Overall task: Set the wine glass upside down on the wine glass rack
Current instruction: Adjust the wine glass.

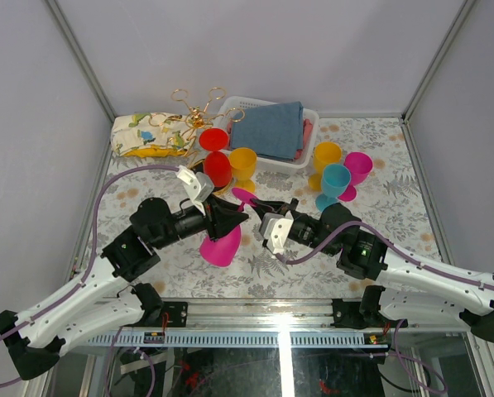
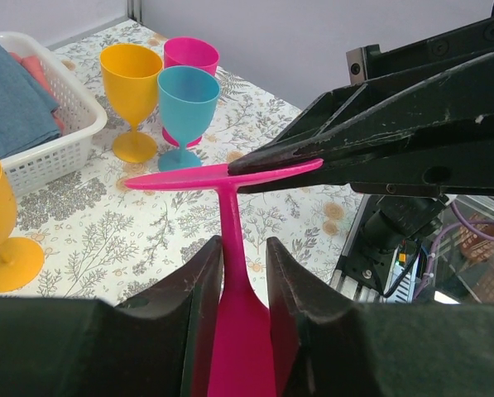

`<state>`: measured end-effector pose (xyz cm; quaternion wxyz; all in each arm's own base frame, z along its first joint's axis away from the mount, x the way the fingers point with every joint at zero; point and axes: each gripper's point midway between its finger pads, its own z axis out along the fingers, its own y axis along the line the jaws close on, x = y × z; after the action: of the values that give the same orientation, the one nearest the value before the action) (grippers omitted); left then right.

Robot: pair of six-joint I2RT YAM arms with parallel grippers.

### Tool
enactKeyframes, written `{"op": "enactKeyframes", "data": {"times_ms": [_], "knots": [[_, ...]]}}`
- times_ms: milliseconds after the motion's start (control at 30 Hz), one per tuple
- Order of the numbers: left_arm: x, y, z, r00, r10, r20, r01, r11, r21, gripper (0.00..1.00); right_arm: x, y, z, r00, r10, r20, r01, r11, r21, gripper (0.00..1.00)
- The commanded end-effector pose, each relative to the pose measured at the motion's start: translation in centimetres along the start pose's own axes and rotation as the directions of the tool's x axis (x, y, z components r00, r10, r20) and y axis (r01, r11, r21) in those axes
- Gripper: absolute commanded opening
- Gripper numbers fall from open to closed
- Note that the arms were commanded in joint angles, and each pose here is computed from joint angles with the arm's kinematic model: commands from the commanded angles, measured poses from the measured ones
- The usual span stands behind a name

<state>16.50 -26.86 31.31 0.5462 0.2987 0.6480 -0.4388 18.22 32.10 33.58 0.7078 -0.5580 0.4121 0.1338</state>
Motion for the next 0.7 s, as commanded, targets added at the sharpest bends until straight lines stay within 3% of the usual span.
{"op": "enactKeyframes", "data": {"times_ms": [0,33,167,367,467,667], "knots": [[-0.3,-0.5,-0.4,1.000,0.019,-0.011,-0.019,1.000,0.016,0.27,-2.7,-3.6,-0.6,0.996,0.013,0.083,-0.024,0.990,0.135,0.00],[-0.3,-0.5,-0.5,1.000,0.020,-0.011,-0.020,1.000,0.014,0.25,-2.6,-3.5,-0.5,0.997,0.013,0.083,-0.024,0.991,0.133,0.00],[-0.4,-0.4,-0.7,1.000,0.023,-0.012,-0.023,1.000,0.008,0.01,-2.7,-3.4,-0.4,0.996,0.015,0.087,-0.026,0.992,0.127,0.00],[-0.7,-0.2,-1.0,1.000,0.019,0.005,-0.019,1.000,-0.010,0.00,-2.2,-3.2,0.0,0.997,0.022,0.067,-0.030,0.992,0.126,0.02],[-0.8,0.1,-1.1,1.000,0.014,0.003,-0.014,0.999,-0.034,0.00,-1.9,-3.2,0.1,0.998,0.035,0.056,-0.042,0.991,0.131,0.15],[-0.7,0.9,-1.6,1.000,0.023,-0.021,-0.025,0.996,-0.084,0.00,-1.5,-3.1,-0.1,0.997,0.068,0.047,-0.074,0.987,0.139,0.55]]}}
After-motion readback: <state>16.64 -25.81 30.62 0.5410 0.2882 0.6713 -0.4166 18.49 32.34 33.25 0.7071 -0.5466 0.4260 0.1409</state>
